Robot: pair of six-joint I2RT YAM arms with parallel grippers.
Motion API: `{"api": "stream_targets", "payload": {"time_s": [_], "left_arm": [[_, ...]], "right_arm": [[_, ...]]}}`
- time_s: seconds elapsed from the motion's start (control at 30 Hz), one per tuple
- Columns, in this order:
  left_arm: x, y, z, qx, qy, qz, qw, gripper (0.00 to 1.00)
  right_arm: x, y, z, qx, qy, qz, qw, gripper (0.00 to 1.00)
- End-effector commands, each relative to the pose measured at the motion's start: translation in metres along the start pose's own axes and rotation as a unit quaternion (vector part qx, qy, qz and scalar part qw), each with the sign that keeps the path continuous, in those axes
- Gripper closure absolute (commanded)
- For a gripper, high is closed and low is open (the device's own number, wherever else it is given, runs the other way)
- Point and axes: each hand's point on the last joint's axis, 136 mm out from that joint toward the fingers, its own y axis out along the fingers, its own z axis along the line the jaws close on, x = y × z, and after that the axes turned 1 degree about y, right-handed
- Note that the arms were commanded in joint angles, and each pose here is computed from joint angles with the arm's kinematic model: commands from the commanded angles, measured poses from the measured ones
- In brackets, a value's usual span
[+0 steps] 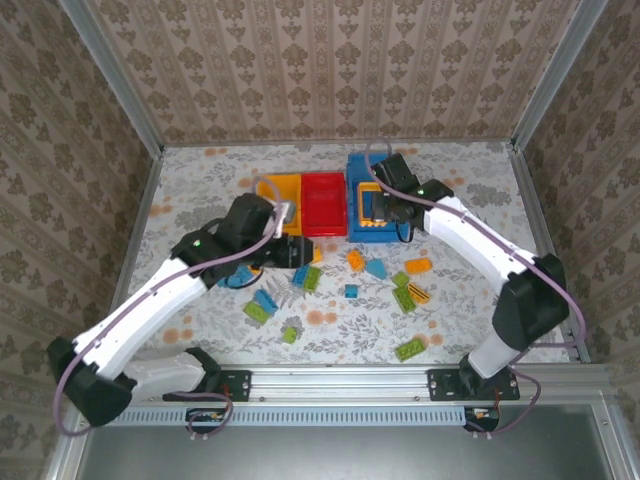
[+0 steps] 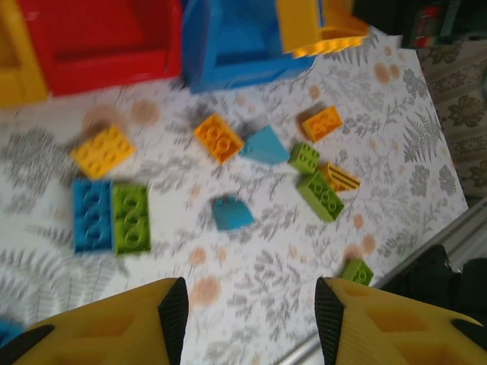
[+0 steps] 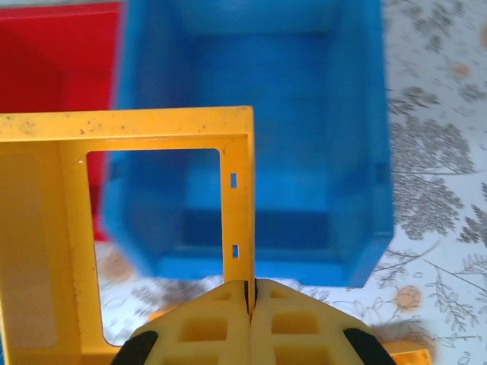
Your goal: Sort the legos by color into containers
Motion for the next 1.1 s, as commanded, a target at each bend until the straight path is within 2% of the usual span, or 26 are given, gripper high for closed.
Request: {"api": "stream_targets", "payload": {"time_s": [0.0,0.1,0.27,0.4,0.47,0.63,0.93,1.07], "left_arm": [[0.034,0.014,-0.013,0.011,0.053,-0.038,0.998,0.5],[0.049,0.025,-0.022,0.008,0.062,-0.046,0.997,0.5],[0.059,0.04,-0.019,0.027,0.058,-0.046,0.997,0.49],[0.075,0.046,-0.025,0.03,0.064,-0.056,0.996,0.47],[0.089,0.048,-0.033,0.029,0.075,-0.067,0.995,0.47],[0.116,0.059,-0.04,0.07,0.09,-0.077,0.99,0.46],[0.127,0.079,-0.055,0.06,0.097,-0.069,0.991,0.47],[0.122,0.08,-0.054,0.063,0.098,-0.064,0.991,0.47]], "right_arm": [[0.001,0.021,-0.016,-0.06,0.054,0.031,0.996,1.0],[0.013,0.046,-0.022,-0.082,0.068,0.05,0.993,1.0],[0.029,0.085,-0.017,-0.094,0.043,0.076,0.992,1.0],[0.035,0.108,-0.013,-0.086,0.025,0.09,0.992,1.0],[0.039,0.12,-0.007,-0.061,0.022,0.096,0.993,1.0],[0.045,0.138,0.006,-0.012,-0.003,0.113,0.994,1.0],[0.04,0.162,0.003,-0.02,-0.002,0.156,0.988,1.0],[0.04,0.165,0.0,-0.031,-0.005,0.164,0.986,0.81]]}}
